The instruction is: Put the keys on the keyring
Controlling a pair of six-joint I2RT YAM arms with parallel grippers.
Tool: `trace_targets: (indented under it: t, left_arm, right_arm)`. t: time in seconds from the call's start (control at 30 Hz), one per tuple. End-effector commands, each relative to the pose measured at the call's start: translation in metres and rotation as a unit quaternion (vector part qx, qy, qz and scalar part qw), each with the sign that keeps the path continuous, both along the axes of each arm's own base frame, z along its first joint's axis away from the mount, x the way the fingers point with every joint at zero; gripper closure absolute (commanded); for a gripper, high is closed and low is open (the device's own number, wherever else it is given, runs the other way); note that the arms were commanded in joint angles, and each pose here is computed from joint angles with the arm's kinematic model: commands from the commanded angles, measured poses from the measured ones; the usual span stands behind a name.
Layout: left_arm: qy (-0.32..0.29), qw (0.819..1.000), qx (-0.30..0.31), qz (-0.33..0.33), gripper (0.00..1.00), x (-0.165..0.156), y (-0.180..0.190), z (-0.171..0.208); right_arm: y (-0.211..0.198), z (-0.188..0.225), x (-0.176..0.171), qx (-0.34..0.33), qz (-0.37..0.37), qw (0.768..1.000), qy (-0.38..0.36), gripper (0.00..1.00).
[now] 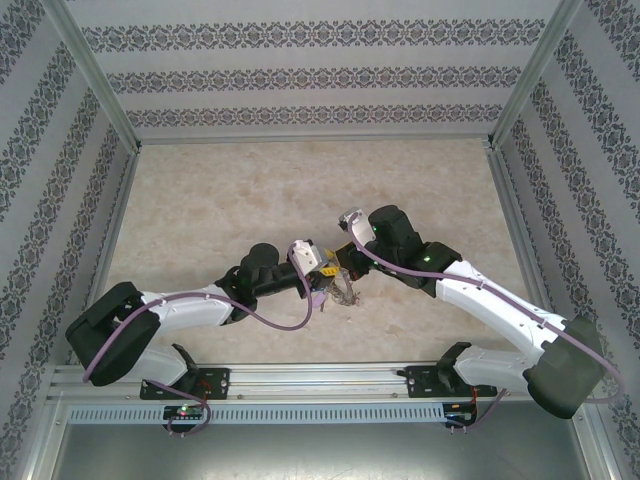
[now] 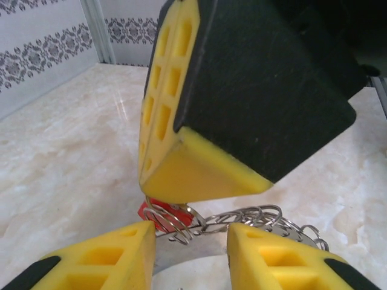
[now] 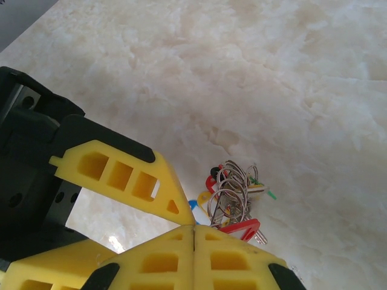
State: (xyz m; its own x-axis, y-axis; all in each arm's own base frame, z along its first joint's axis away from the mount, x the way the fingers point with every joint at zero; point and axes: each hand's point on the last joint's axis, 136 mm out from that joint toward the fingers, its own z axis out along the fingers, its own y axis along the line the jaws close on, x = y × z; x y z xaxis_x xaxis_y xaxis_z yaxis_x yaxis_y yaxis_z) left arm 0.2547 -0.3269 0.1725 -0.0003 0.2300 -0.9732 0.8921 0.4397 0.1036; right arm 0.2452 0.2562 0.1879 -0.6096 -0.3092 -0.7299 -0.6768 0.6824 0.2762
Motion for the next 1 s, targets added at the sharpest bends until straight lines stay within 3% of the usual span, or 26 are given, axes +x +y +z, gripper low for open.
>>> trace_targets:
  t: [0.0,0.13,0.43,0.57,0.97]
  left_arm:
    - [-0.041,0.999,-0.009,-0.001,0.67,0.002,-0.006,0.011]
    - [-0.034,0.999,-0.005,0.006,0.72,0.005,-0.006,0.006]
    - [-0.044,0.999,-0.015,0.022,0.72,0.009,-0.002,0.011]
    - [-0.05,0.998,-0.015,0.021,0.78,0.009,-0.002,0.015]
    - [-0.056,0.997,-0.024,0.037,0.74,0.013,0.001,0.02]
  right_arm:
    - [0.007,0.028,0.004,0.032,0.009,0.999,-0.03,1.0]
    - [0.006,0.028,0.003,0.034,0.008,0.999,-0.031,1.0]
    - [0.004,0.025,-0.001,0.036,0.009,0.999,-0.025,1.0]
    - [0.004,0.024,-0.002,0.036,0.01,0.999,-0.024,1.0]
    - [0.007,0.021,-0.006,0.043,0.026,0.999,-0.012,1.0]
